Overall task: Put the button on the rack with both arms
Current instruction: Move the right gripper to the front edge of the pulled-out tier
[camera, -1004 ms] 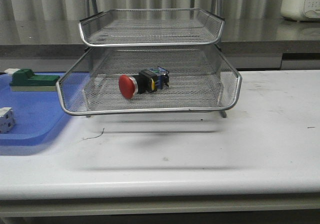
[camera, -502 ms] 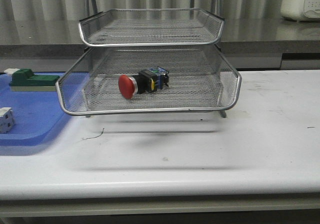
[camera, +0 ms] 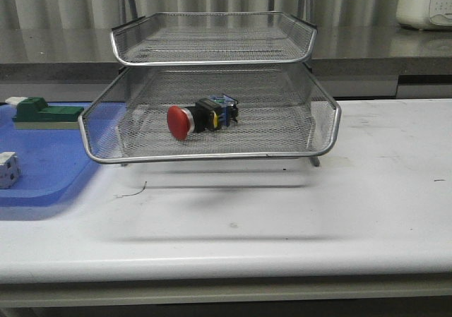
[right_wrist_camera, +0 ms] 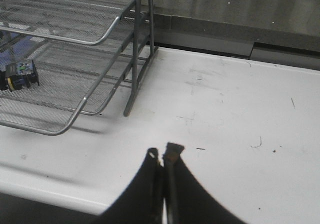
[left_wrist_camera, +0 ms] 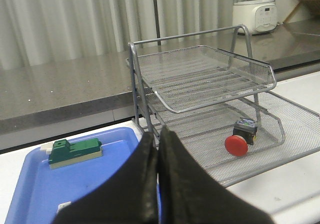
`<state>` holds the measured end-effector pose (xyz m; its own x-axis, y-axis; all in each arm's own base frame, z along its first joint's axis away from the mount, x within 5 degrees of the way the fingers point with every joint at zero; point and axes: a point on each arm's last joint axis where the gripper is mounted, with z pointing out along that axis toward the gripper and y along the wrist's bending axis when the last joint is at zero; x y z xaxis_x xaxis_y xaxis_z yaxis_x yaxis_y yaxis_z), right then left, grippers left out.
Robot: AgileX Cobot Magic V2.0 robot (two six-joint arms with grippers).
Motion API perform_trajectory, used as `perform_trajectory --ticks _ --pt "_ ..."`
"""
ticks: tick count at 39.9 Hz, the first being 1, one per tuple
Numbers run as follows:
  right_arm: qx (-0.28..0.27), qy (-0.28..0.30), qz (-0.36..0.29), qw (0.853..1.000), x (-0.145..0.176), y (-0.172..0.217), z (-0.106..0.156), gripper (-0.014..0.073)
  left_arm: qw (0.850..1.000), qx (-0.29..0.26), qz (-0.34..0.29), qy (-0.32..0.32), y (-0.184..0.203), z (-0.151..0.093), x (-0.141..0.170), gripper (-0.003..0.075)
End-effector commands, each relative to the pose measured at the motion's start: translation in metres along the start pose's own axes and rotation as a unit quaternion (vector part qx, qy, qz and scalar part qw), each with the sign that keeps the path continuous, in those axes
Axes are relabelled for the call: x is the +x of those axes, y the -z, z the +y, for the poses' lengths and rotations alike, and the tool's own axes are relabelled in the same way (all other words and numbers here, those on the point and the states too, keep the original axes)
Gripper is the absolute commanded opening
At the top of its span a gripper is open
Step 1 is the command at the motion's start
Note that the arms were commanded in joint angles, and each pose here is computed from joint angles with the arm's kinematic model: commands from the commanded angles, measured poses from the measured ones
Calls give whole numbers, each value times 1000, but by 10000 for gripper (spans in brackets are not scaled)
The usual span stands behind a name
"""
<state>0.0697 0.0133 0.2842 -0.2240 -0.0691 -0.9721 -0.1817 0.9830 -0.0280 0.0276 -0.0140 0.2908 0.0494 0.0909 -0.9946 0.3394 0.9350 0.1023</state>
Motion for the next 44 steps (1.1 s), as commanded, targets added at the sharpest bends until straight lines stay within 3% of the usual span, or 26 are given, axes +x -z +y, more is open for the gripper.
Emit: perform_trajectory --ticks 1,6,14,18,26,33,38,44 --pt "10 -4 -86 996 -23 2 -2 -60 999 -9 -48 12 1 2 -15 -19" --pt "14 -5 -89 996 -37 -11 -4 -60 999 -9 -48 12 1 2 -15 -19" --pt "2 -6 -10 1000 -65 -59 -5 -60 999 -9 -48 12 1 2 -15 -19" --pt "-33 3 16 999 -78 -81 6 -60 999 -9 -48 12 1 2 -15 -19" --pt "-160 42 66 984 -79 -116 62 -60 999 -9 -48 12 1 2 -15 -19" --pt "-268 96 133 949 -55 -138 132 -60 999 -9 -48 12 1 2 -15 -19" --pt "-303 124 171 929 -34 -154 170 -60 999 -9 -48 12 1 2 -15 -19" --pt "-316 144 209 914 -15 -172 195 -60 999 -9 -48 12 1 2 -15 -19"
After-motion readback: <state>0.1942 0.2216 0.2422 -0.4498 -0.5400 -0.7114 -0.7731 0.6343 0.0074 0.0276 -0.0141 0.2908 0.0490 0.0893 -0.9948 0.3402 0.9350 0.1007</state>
